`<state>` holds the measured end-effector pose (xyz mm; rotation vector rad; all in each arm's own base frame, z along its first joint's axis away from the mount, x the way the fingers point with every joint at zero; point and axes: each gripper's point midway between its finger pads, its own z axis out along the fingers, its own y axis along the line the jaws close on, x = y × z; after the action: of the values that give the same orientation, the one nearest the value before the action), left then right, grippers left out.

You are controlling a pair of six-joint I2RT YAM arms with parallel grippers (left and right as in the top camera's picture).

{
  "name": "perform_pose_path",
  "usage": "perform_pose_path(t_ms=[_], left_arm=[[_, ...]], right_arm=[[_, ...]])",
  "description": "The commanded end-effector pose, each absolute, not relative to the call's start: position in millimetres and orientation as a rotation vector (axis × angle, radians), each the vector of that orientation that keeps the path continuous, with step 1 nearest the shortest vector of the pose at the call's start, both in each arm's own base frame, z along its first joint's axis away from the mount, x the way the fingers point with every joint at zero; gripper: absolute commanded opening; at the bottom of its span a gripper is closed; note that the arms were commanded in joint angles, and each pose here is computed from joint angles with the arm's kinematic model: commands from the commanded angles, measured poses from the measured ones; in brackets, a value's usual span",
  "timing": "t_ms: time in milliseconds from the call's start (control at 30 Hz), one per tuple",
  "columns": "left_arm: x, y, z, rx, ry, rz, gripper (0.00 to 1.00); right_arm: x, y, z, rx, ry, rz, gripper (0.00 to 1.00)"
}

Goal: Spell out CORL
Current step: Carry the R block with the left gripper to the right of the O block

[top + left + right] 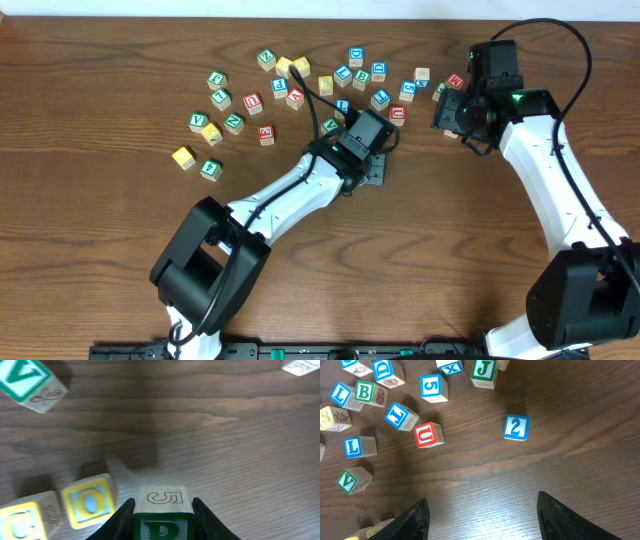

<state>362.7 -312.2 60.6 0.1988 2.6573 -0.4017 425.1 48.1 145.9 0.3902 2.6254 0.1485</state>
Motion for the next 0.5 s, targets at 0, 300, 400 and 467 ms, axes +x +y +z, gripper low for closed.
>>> perform_pose_path(t_ms=[0,300,400,467], left_arm=[[364.4,-322.0,66.8,0.191,2.635,-0.425,0.32],[362.5,-317.0,41.7,0.185,2.674,-0.36,0.32],[365.8,-310.6,32.5,0.149,2.676,-0.303,0.32],[368.3,-306.8,30.4,0.14,2.67,-0.273,0.32]], right_arm=[[428.4,46.6,159.7,0.37,2.595,0.15,0.63],[425.0,46.2,157.7,0.372,2.611,0.145,0.63],[424.8,46.2,157.4,0.372,2.612,0.144,0.64],[424.8,46.2,157.6,0.372,2.612,0.144,0.63]])
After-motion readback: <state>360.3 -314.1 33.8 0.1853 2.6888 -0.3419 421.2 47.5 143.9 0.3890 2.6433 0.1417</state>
